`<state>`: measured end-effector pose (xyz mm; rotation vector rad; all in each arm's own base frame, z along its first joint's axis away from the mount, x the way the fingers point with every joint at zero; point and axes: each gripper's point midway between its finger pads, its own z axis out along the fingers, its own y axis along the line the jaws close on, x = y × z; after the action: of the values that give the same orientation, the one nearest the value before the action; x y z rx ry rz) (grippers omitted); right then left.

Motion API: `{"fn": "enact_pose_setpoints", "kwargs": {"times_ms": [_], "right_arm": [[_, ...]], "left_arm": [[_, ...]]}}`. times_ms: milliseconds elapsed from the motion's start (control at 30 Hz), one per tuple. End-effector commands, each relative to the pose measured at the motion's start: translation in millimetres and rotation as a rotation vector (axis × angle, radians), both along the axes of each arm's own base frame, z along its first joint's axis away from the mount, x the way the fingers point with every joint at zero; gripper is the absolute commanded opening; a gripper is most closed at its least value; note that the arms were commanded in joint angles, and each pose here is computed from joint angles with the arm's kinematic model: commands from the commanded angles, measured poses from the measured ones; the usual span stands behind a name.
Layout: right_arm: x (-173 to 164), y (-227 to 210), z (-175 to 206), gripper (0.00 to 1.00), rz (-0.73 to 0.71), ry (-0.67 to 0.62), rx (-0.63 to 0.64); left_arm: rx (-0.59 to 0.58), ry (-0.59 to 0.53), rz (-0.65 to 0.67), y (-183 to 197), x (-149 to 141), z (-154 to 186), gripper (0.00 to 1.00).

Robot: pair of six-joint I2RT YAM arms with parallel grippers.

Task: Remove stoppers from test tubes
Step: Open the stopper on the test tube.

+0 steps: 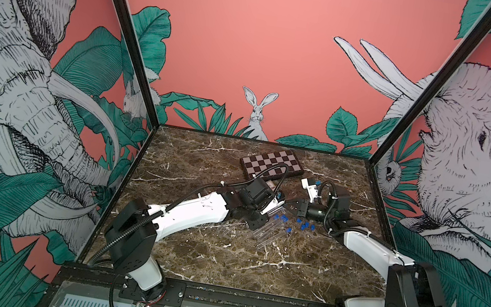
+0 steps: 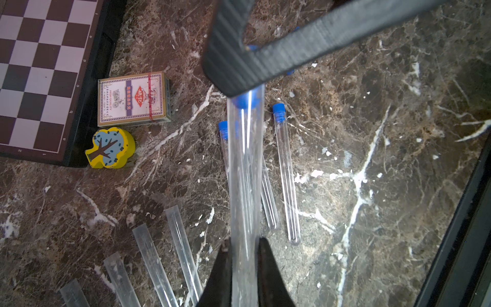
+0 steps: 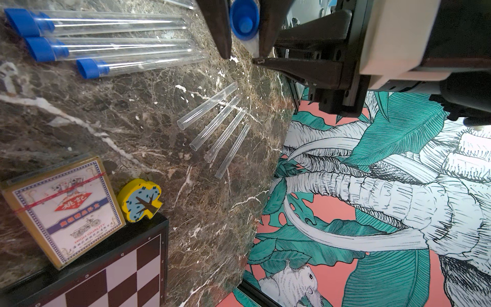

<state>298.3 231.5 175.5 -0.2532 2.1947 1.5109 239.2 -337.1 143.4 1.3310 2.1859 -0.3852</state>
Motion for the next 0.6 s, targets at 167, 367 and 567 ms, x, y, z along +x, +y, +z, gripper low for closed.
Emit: {"fn": "enact_pose_setpoints", "kwargs": {"times_ms": [167, 367, 567], "right_arm": [[-0.8, 4.0, 7.5, 0.19, 0.024, -0.040, 0.025], [-1.0, 4.9, 7.1, 0.19, 0.030, -0.036, 0.033], [-1.5, 5.8, 7.1, 0.20, 0.037, -0.033, 0.042]], "left_arm": [[-0.020, -0.038, -0.002, 3.4, -1.3, 12.5, 0.07], [-0.023, -0.042, 0.002, 4.2, -0.5, 13.3, 0.07], [-0.020, -0.042, 0.005, 4.8, -0.4, 12.1, 0.06]]}}
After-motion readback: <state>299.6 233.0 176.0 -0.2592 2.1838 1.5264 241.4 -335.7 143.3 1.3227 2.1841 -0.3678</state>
